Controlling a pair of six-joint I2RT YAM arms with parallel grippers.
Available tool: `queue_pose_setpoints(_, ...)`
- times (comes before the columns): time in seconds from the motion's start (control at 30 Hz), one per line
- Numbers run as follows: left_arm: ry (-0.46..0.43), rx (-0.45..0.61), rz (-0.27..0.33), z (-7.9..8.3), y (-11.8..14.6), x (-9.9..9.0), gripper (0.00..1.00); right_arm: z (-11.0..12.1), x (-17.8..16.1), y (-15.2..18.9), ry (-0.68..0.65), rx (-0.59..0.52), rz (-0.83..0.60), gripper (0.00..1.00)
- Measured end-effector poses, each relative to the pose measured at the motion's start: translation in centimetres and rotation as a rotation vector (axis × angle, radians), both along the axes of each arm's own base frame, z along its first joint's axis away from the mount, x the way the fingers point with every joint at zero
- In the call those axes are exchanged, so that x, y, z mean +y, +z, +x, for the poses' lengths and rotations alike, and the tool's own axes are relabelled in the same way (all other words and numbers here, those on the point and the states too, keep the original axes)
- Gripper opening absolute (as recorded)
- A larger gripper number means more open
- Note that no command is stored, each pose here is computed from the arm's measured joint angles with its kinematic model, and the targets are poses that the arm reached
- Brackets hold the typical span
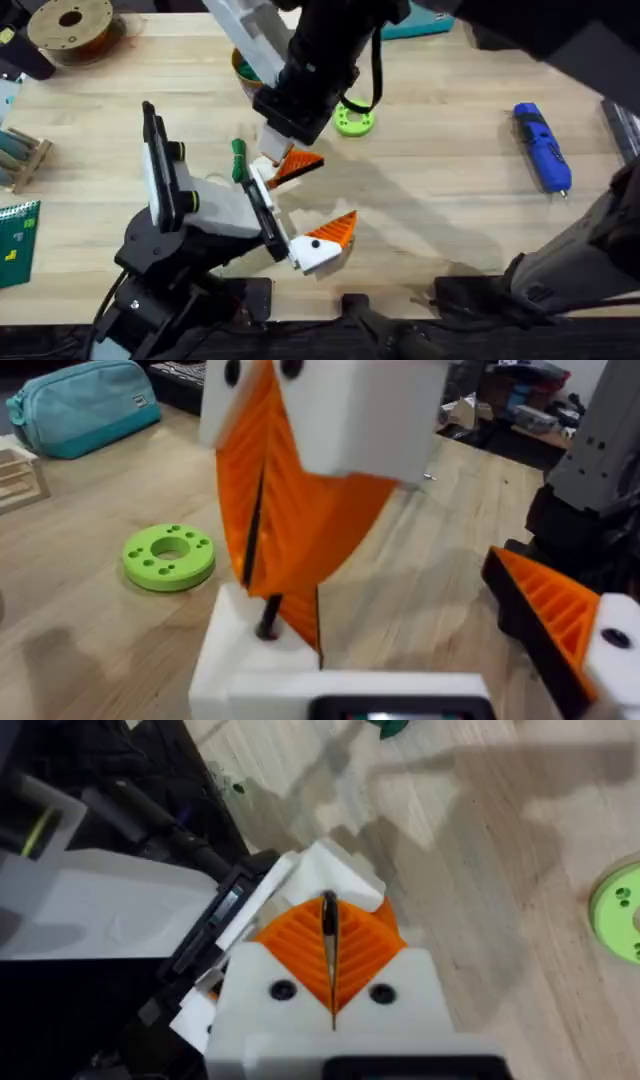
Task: Pick up the gripper from the table and insert it into the empty holder that is missing its gripper. Then pick up a screw, insert it into the mounting hole, and use the screwdriver to tighten it. Finally, clean up the table by picking up the vegetable and placing it into the bucket.
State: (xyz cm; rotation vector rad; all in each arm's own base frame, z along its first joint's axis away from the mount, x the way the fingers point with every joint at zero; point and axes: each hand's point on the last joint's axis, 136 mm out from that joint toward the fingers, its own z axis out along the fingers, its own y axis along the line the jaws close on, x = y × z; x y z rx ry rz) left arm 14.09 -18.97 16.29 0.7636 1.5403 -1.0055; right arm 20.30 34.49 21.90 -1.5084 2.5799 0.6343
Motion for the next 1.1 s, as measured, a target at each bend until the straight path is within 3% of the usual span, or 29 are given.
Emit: queue_pose_setpoints(1.1, 0.005, 0.01, -0.004, 0.06, -0.02, 0.03, 0.987, 0.08, 0.57, -0.52, 0.006, 0.006, 0.003, 0.007)
